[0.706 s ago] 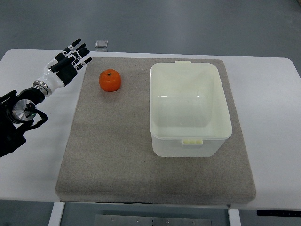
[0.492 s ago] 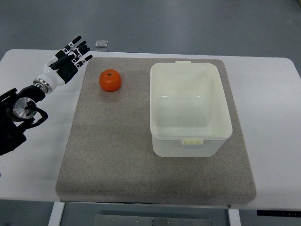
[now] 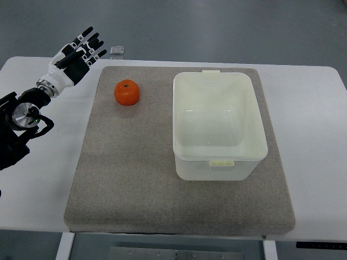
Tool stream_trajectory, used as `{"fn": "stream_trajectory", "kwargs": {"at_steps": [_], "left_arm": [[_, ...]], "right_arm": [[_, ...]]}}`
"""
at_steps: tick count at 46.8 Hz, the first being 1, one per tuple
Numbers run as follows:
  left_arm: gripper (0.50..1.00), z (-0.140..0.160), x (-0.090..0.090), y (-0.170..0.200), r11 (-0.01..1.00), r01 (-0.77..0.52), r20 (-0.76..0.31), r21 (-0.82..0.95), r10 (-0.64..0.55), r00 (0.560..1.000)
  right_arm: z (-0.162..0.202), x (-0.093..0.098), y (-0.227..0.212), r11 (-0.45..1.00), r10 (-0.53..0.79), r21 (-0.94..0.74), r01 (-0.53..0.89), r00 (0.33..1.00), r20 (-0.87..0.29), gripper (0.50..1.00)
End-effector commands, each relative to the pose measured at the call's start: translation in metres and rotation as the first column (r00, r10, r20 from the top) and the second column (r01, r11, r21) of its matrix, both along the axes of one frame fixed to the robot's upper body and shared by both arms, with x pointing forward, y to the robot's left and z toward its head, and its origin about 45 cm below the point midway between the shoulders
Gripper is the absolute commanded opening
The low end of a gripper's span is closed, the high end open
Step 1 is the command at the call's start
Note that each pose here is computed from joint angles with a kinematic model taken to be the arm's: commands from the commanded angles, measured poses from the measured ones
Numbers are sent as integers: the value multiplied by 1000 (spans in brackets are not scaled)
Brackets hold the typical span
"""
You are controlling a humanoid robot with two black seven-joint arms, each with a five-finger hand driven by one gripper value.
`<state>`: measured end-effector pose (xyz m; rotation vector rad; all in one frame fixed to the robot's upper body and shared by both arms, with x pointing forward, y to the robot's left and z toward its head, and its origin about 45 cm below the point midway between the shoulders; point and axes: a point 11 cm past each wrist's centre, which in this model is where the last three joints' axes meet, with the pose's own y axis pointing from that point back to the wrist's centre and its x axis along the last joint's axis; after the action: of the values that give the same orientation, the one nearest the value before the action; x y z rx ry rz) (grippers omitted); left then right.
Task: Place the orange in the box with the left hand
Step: 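Move the open left hand toward the orange tangerine, then lower the left hand over the tangerine and close fingers around it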
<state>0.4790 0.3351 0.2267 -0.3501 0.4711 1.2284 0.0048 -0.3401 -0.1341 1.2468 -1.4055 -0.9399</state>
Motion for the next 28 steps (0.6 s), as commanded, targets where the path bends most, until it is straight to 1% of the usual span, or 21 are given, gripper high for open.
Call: {"fn": "stream_trajectory", "kwargs": {"at_steps": [1, 4, 7, 11, 19, 28], "left_arm": [[996, 1, 1, -6, 996, 43, 2, 79, -43, 999], [996, 9, 5, -12, 976, 91, 17, 196, -96, 995], [996, 11, 6, -17, 935, 138, 15, 326, -151, 988], [996, 10, 6, -24, 870, 187, -1, 456, -210, 978], [996, 13, 8, -31, 739, 245, -26, 627, -294, 955], [994, 19, 12, -36, 530, 282, -82, 800, -370, 925]], "right_arm": [[0, 1, 0, 1000, 1, 0, -1, 1000, 2, 926], [0, 1, 0, 1000, 0, 0, 0, 1000, 2, 926], [0, 0, 0, 1000, -1, 0, 1, 1000, 0, 926], [0, 1, 0, 1000, 0, 0, 0, 1000, 2, 926], [0, 0, 0, 1000, -1, 0, 1, 1000, 0, 926], [0, 0, 0, 1000, -1, 0, 1, 1000, 0, 926]]}}
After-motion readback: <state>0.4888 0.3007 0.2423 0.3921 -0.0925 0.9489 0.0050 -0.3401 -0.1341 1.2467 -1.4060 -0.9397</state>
